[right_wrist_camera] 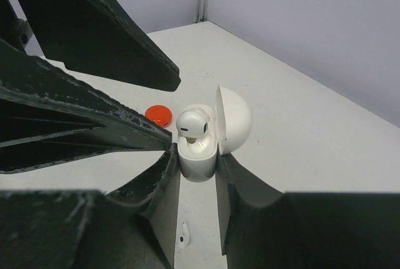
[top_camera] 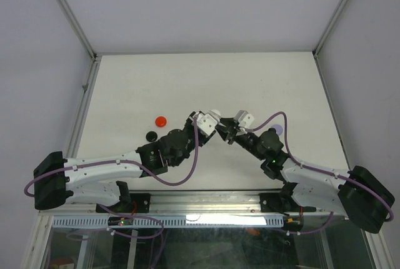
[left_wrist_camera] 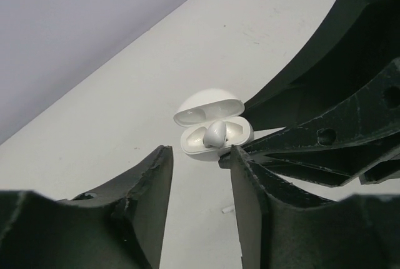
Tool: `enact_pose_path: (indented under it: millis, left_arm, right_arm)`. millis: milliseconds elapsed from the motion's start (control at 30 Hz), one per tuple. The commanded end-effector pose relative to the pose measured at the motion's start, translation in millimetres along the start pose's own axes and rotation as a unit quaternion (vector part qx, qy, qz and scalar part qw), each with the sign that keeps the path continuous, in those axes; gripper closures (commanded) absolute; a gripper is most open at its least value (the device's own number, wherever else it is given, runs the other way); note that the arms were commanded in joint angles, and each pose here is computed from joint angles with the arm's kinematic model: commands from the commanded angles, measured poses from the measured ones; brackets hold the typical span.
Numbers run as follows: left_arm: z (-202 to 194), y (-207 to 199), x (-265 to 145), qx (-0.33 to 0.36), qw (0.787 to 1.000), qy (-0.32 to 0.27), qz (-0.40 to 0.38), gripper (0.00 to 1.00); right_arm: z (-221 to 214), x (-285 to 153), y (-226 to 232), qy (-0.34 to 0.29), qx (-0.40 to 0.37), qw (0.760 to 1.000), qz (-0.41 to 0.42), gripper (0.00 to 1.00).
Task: Insert the wireless bluetooth earbuds into the charging case
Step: Place the earbud in the charging case.
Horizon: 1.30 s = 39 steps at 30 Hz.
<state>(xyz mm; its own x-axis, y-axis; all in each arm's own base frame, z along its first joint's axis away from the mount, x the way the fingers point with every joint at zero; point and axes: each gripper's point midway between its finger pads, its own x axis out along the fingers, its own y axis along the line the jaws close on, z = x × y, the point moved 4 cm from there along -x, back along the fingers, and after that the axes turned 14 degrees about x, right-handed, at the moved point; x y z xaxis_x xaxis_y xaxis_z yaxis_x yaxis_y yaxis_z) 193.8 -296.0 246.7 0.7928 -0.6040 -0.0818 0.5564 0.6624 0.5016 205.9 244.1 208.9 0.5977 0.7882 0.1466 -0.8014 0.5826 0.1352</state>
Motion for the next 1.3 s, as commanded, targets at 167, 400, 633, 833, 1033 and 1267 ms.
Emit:
enact_pose_path:
  millis: [167, 400, 633, 833, 1033, 1267]
  left_arm:
    - [35, 19, -3, -0.120, 0.992, -0.042, 0.005, 0.44]
    - [42, 31, 8, -0.171, 0.984, -0.019, 0.037, 0.35]
    - [39, 26, 15, -0.177, 0.983, 0.006, 0.037, 0.32]
    - [30, 27, 12, -0.192, 0.980, 0.023, 0.055, 0.32]
    - [27, 23, 14, -0.192, 0.979, 0.031, 0.052, 0.32]
    - [22, 23, 19, -0.182, 0.980, 0.046, 0.067, 0.32]
  right_arm:
    - [32, 8, 5, -0.060, 0.000, 0.998, 0.008, 0.88]
    - [35, 8, 4, -0.063, -0.002, 0.998, 0.006, 0.88]
    - [36, 8, 3, -0.063, -0.004, 0.998, 0.001, 0.88]
    - [38, 8, 2, -0.066, -0.006, 0.998, -0.003, 0.88]
    - [37, 8, 3, -0.066, -0.004, 0.998, -0.001, 0.88]
    - [38, 9, 4, -0.065, -0.004, 0.998, 0.004, 0.88]
